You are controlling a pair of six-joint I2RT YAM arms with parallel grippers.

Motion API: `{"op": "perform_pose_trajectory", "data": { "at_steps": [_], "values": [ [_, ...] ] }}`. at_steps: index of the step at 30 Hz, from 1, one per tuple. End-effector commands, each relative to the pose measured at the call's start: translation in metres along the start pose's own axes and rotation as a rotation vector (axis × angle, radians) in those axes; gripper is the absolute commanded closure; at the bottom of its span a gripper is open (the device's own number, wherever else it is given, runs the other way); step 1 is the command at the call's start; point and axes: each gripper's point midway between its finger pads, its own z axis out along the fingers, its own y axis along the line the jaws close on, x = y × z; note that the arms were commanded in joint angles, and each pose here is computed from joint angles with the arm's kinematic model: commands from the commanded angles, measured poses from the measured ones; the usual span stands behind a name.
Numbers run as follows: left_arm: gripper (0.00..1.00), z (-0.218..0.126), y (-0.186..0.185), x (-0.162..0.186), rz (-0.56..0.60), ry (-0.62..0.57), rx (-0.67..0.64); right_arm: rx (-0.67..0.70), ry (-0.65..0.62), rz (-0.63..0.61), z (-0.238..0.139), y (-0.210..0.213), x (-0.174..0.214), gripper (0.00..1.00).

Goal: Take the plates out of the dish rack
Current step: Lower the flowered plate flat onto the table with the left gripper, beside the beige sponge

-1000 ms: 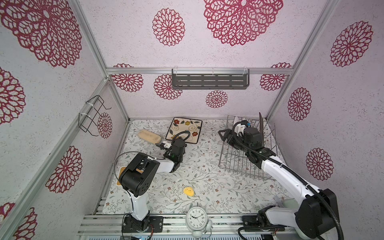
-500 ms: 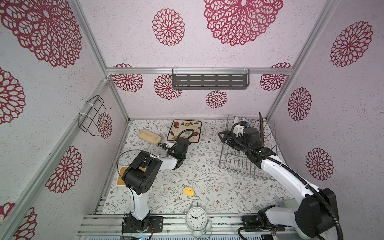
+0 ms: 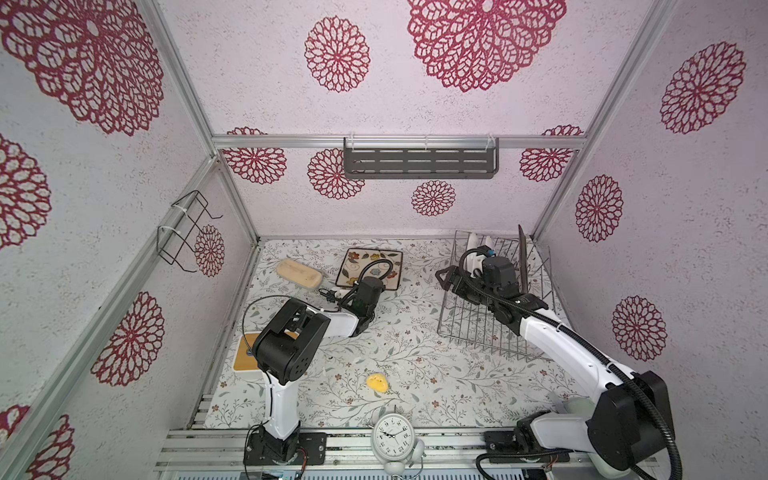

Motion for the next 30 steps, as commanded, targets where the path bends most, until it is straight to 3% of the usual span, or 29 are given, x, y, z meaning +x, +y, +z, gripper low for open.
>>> {"op": "perform_pose_trajectory", "data": {
  "at_steps": [1,30],
  "values": [
    [1.0,-0.008,-0.068,0.01,-0.155,0.009,0.189,-0.002,-0.044,-0.032,-0.005,0.008,-0.017,0.12],
    [0.97,0.015,-0.031,0.019,-0.164,0.005,0.087,0.043,-0.029,-0.053,0.0,-0.002,-0.013,0.1]
  ]
}}
